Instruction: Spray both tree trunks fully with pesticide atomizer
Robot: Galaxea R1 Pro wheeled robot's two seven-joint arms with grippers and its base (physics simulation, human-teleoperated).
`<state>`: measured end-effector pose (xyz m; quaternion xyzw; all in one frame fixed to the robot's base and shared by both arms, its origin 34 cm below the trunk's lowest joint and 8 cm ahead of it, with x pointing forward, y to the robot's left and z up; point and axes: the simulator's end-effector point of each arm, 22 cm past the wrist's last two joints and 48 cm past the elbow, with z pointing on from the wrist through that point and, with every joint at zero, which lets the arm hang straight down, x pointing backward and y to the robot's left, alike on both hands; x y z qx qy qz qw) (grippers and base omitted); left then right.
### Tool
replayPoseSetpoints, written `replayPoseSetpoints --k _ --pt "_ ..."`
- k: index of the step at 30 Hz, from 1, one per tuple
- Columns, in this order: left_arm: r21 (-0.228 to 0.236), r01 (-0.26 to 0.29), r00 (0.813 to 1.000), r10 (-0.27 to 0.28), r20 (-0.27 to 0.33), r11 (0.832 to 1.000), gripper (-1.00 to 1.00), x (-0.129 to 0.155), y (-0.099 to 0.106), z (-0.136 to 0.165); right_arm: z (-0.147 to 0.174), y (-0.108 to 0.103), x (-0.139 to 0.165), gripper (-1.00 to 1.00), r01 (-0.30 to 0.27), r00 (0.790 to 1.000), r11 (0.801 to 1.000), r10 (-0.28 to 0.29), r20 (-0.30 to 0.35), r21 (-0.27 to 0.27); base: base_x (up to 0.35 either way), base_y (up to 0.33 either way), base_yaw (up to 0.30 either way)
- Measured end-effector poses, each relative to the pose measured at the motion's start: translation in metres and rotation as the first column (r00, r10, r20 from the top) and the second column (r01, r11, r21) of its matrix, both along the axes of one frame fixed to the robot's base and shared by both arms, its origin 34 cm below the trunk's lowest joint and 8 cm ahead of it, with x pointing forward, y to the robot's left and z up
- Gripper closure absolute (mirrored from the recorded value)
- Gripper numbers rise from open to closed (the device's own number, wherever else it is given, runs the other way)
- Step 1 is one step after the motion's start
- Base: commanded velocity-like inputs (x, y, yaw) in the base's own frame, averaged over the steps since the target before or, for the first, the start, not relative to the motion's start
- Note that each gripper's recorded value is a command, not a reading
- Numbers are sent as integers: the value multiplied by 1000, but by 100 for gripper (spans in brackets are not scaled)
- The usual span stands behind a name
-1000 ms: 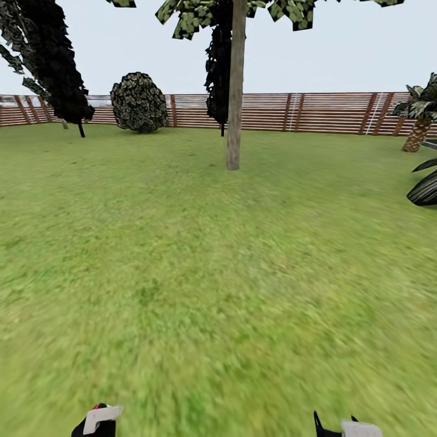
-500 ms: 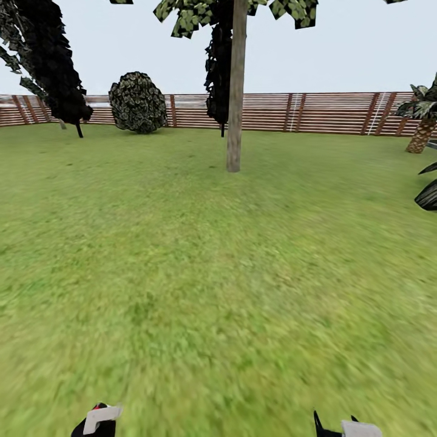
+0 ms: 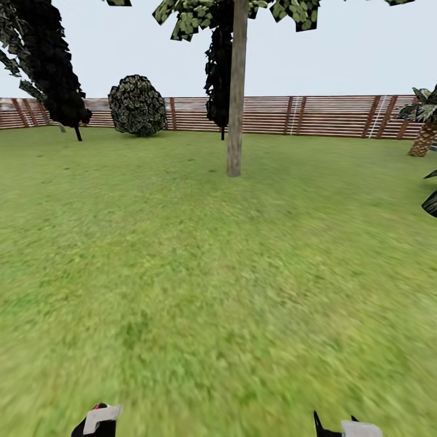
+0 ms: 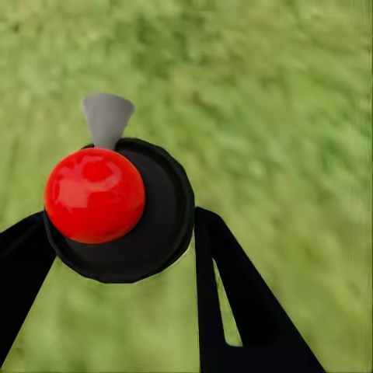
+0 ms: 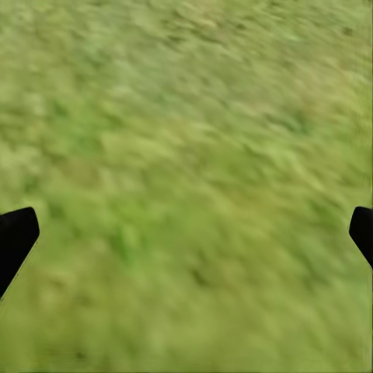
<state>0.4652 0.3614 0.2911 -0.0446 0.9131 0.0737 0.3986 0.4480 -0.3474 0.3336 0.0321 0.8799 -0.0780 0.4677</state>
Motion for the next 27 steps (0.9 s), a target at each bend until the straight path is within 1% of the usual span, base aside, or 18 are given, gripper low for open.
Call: replayPoseSetpoints --k 27 --pt "-1 1 1000 -1 -2 1000 100 0 -1 0 0 0 0 -100 0 1000 1000 0 0 0 338 0 0"
